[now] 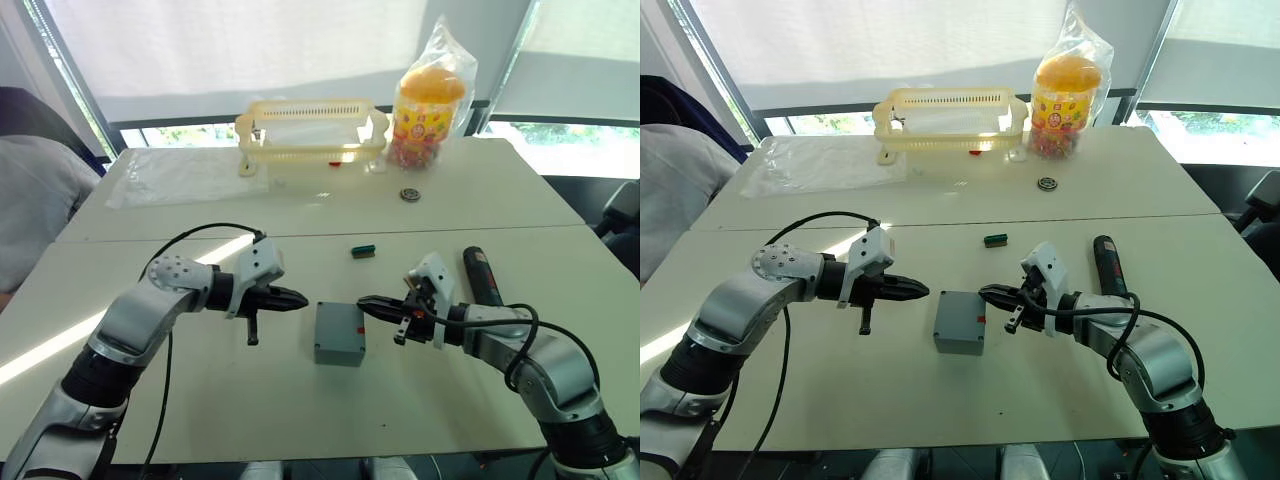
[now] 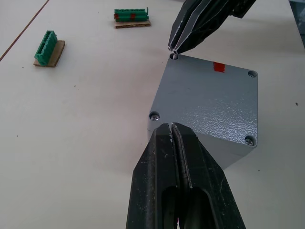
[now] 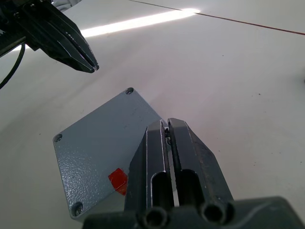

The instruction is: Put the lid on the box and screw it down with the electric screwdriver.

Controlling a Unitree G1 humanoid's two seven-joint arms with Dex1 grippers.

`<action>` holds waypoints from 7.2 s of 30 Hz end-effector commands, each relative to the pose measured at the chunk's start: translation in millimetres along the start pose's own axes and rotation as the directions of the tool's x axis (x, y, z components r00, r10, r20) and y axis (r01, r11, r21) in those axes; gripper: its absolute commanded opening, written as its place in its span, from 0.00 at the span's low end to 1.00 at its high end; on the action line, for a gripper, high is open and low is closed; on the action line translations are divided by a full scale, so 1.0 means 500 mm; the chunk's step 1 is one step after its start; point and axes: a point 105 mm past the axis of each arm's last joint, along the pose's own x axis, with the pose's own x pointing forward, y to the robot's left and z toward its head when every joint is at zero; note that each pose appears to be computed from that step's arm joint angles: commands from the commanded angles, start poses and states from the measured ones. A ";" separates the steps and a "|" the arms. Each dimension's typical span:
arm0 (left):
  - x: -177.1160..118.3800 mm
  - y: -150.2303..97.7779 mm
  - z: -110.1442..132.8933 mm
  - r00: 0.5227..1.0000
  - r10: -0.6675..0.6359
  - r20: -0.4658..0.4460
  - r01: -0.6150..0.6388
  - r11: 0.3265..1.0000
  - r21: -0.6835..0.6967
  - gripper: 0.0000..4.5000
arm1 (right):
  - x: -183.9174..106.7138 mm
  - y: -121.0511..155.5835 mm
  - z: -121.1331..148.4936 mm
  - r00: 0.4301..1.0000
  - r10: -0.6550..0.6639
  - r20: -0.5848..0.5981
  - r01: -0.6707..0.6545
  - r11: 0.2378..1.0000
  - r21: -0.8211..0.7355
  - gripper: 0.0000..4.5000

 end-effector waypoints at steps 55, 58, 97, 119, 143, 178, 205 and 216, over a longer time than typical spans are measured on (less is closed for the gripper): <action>0.041 -0.104 0.096 0.985 -0.116 0.129 0.089 0.976 0.199 0.00 | -0.283 -0.248 -0.077 0.540 -0.180 -0.822 0.687 0.659 0.307 0.94; 0.043 -0.104 0.093 0.986 -0.111 0.125 0.086 0.977 0.194 0.00 | -0.280 -0.249 -0.095 0.505 -0.179 -0.844 0.690 0.672 0.270 0.72; 0.080 -0.020 -0.029 0.986 -0.154 -0.070 0.161 0.980 0.116 0.00 | -0.059 0.051 0.179 0.762 -0.350 0.544 0.353 0.930 0.102 0.39; 0.083 -0.034 -0.057 0.985 -0.141 -0.104 0.151 0.984 0.094 0.00 | -0.024 0.064 0.137 0.803 -0.290 0.520 0.330 0.944 0.015 0.39; 0.078 -0.037 -0.054 0.985 -0.132 -0.106 0.142 0.986 0.085 0.00 | -0.010 0.058 0.147 0.794 -0.278 0.541 0.332 0.943 -0.002 0.39; 0.078 -0.034 -0.055 0.988 -0.116 -0.102 0.125 0.988 0.088 0.00 | 0.014 0.050 0.068 0.882 -0.260 0.394 0.319 0.943 -0.090 0.39; 0.081 -0.039 -0.060 0.989 -0.112 -0.100 0.121 0.989 0.090 0.00 | 0.022 0.047 0.010 0.925 -0.221 0.309 0.260 0.962 -0.089 0.39; 0.089 -0.041 -0.069 0.985 -0.114 -0.131 0.129 0.986 0.109 0.00 | 0.021 0.045 0.011 0.920 -0.230 0.318 0.265 0.962 -0.070 0.39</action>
